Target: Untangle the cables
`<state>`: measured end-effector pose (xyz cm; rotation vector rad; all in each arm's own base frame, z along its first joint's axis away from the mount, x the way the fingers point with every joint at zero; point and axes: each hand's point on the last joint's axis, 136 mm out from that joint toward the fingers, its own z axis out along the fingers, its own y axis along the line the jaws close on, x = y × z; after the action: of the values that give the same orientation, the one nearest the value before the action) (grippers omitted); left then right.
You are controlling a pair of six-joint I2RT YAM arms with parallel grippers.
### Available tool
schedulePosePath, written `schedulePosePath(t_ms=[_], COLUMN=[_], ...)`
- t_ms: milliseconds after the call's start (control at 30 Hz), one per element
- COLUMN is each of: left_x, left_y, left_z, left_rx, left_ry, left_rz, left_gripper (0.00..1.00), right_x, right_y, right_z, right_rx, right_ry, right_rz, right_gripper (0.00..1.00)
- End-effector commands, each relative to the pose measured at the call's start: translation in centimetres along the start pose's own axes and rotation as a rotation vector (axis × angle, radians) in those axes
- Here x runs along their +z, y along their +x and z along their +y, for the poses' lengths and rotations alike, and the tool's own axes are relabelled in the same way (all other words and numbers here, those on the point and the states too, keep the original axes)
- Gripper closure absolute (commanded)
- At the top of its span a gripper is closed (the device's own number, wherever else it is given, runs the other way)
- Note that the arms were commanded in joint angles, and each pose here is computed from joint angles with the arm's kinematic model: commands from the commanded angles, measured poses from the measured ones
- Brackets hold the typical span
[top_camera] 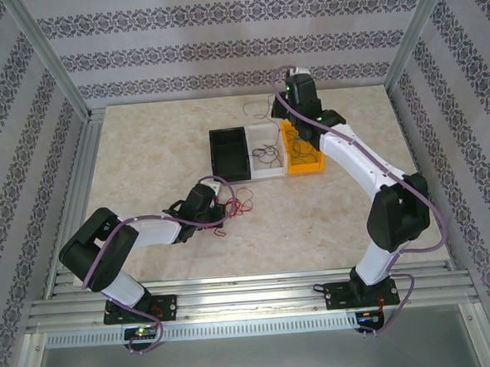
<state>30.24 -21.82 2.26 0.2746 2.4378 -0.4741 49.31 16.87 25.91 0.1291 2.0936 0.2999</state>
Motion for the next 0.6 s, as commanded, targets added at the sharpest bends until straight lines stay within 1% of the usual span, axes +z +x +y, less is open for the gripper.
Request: schedulePosePath(t_ms=[0, 100, 333, 433, 567], left_x=[0.5, 0.6, 0.8, 0.9, 1.1], left_y=[1.9, 1.9, 2.1, 2.0, 2.2], left_z=[0.8, 0.8, 0.7, 0.7, 0.6], left_rx=[0.009, 0.009, 0.012, 0.014, 0.015], left_ry=[-0.042, -0.041, -0.04, -0.038, -0.036], left_rz=[0.068, 0.071, 0.082, 0.083, 0.091], left_gripper=[1.0, 1.0, 1.0, 1.0, 1.0], right_x=[0.9, 1.0, -0.2, -1.2, -2.5], right_y=[3.6, 5.9, 9.3, 10.9, 13.0], right_z=[1.2, 0.6, -3.5, -4.5, -4.7], right_rx=[0.036, 0.054, 0.08, 0.093, 0.124], right_ry=[-0.057, -0.029, 0.126, 0.14, 0.116], right_rz=[0.082, 0.129, 0.178, 0.204, 0.239], right_gripper=[1.0, 1.0, 1.0, 1.0, 1.0])
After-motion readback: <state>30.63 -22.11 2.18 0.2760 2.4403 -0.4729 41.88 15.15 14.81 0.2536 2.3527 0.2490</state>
